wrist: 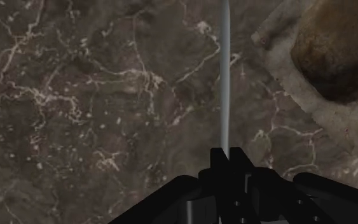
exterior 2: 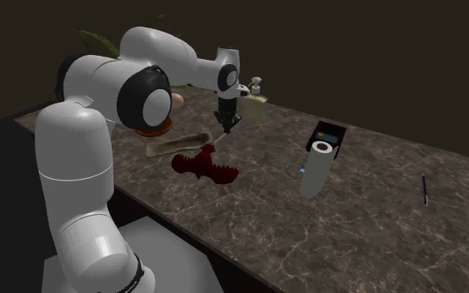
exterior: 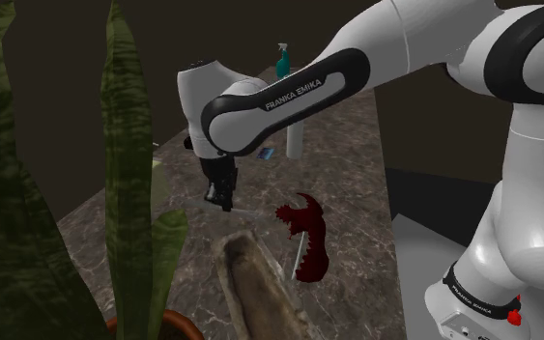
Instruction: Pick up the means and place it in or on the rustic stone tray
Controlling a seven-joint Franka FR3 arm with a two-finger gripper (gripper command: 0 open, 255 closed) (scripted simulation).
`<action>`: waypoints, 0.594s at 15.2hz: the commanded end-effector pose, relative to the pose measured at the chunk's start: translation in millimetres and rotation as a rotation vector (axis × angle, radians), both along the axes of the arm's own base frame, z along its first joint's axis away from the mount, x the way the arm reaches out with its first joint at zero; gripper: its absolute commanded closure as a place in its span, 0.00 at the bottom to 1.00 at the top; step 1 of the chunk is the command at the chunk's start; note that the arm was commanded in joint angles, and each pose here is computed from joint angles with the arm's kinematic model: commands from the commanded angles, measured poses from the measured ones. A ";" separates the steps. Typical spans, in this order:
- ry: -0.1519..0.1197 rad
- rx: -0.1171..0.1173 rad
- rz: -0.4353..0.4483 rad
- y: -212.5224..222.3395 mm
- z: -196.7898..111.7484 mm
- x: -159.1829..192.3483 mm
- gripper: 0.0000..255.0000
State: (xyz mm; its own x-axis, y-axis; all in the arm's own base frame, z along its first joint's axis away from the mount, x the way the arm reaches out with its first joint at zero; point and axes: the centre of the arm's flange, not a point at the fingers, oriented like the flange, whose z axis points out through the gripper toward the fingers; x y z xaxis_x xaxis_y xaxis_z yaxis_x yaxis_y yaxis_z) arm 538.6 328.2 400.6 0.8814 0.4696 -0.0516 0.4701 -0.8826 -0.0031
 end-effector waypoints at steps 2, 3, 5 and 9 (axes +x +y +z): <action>0.000 0.000 0.000 0.7 16.1 0.2 1.00; 0.000 0.000 0.000 0.7 21.4 0.2 1.00; 0.000 0.000 0.000 0.7 31.9 0.2 1.00; 0.000 0.000 0.000 0.7 53.0 0.2 1.00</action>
State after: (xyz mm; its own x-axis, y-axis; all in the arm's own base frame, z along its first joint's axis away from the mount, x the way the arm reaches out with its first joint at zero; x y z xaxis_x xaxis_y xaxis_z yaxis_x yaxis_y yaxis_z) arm 538.5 329.0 448.9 0.8815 0.4693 -0.0515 0.4698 -0.8828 -0.0030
